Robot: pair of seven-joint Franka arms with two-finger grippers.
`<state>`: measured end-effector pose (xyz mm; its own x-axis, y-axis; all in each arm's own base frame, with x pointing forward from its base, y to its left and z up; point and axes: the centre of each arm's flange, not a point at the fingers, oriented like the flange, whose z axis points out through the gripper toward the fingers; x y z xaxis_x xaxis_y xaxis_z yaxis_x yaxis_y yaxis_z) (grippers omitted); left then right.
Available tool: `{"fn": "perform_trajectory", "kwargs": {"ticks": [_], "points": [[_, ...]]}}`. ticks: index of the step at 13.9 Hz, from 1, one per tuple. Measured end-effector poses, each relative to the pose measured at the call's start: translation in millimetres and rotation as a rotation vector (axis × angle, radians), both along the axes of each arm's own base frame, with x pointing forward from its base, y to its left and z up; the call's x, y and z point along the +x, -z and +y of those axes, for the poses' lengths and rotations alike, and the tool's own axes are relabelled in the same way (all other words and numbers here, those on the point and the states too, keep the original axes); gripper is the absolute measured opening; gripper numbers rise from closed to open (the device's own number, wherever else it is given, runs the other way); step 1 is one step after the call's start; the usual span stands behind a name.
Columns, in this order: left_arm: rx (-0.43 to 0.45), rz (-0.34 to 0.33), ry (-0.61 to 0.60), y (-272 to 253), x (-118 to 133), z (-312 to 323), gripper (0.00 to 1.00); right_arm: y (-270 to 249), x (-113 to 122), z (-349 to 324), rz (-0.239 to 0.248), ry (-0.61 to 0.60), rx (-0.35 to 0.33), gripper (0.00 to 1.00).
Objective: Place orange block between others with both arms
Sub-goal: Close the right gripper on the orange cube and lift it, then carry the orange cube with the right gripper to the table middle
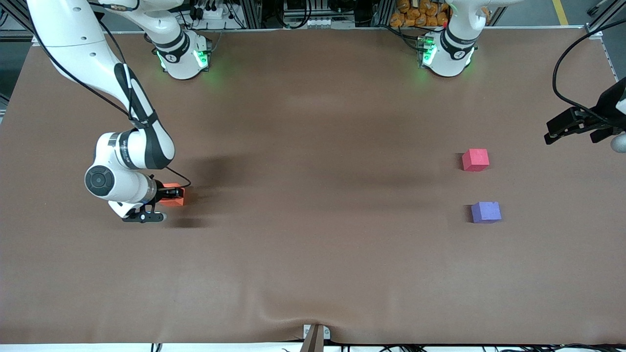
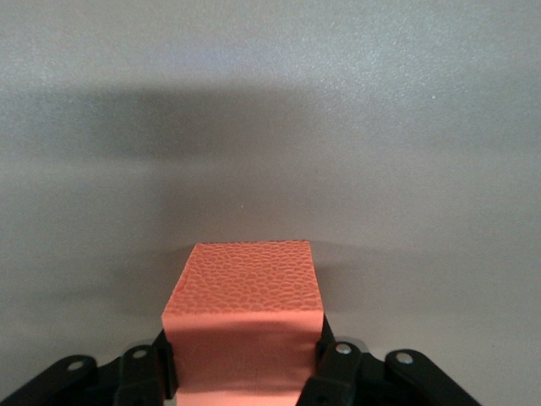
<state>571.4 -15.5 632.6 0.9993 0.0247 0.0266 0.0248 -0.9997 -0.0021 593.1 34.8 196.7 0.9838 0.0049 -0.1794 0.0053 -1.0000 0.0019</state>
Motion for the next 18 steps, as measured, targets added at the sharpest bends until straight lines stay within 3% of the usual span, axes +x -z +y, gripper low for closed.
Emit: {"fn": "perform_trajectory", "kwargs": {"ticks": [4,8,10,18], "points": [[0.000,0.001,0.005,0,0,-3,1.00,-11,7,10,-0.004,-0.015,0.008,0.58],[0.000,0.003,0.005,2,0,-3,1.00,-81,45,70,-0.040,-0.053,0.066,0.58],[0.000,0.004,0.006,2,0,-3,1.00,-109,52,115,-0.069,-0.046,0.085,0.55],[0.000,0.012,0.005,6,2,-3,1.00,-69,21,322,-0.060,0.027,0.068,0.55]]}}
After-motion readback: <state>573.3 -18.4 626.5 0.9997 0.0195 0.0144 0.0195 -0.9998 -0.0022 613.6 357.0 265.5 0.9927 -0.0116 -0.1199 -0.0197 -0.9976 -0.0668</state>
